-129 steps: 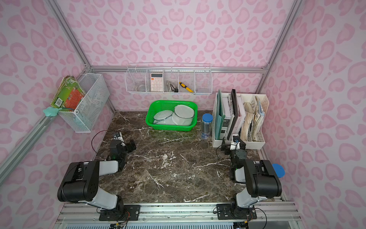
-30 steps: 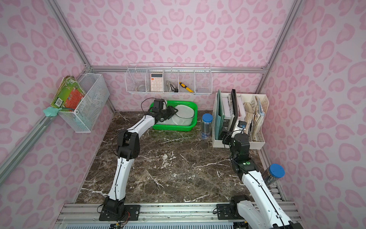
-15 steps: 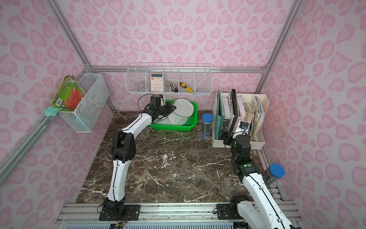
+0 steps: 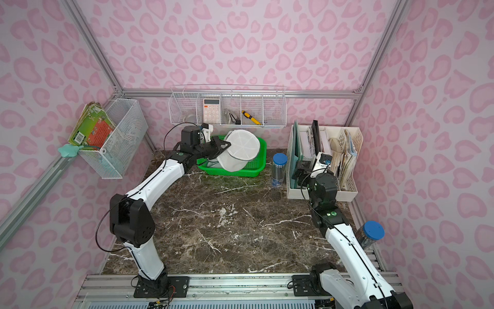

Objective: Turn the laundry bag inside out
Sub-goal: Pick up the laundry bag and place it in the bin, then place the laundry bag at the center of the board.

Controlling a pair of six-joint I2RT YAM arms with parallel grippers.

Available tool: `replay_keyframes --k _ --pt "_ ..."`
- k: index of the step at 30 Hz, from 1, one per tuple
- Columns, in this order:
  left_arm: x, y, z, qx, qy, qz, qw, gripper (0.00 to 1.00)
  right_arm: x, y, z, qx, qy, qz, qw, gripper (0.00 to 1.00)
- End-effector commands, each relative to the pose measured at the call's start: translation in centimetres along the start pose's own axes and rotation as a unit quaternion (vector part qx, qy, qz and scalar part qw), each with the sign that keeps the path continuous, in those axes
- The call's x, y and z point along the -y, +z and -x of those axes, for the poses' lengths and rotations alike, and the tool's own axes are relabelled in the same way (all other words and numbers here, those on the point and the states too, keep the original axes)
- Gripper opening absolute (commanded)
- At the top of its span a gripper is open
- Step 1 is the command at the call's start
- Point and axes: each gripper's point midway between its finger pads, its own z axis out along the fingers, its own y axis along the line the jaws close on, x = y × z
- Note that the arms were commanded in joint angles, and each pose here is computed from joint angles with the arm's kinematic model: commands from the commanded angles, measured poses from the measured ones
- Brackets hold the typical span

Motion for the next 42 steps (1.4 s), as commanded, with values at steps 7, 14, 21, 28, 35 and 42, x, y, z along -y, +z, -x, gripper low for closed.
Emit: replay_keyframes --k 7,14,21,28,35,42 --pt "1.0 -6.2 -6.2 -0.023 -0.023 -0.009 0.999 0.00 -5.1 2.0 -0.5 -0.043 0.003 0.079 0.996 1.00" --pt "-5.2 -6.8 -11.9 -0.034 -0.086 0.027 0.995 0.00 -9.3 2.1 -5.9 -0.138 -0.012 0.164 0.977 1.00" --pt "-7.6 -6.2 -14.2 -0.043 -0.129 0.020 0.991 0.00 -11.4 1.6 -13.2 -0.262 0.031 0.223 0.939 1.00" --pt "-9.3 -6.8 -14.7 -0.049 -0.125 0.053 0.989 0.00 -11.6 0.6 -15.1 -0.282 0.019 0.210 0.936 1.00" --pt "-9.3 -6.8 -14.4 -0.059 -0.112 0.049 0.991 0.00 -10.3 -1.1 -11.2 -0.211 -0.001 0.170 0.963 1.00" --pt "-10.2 -7.4 -14.2 -0.065 -0.135 0.027 0.988 0.00 -12.9 -2.5 -13.9 -0.250 0.002 0.206 0.946 0.98"
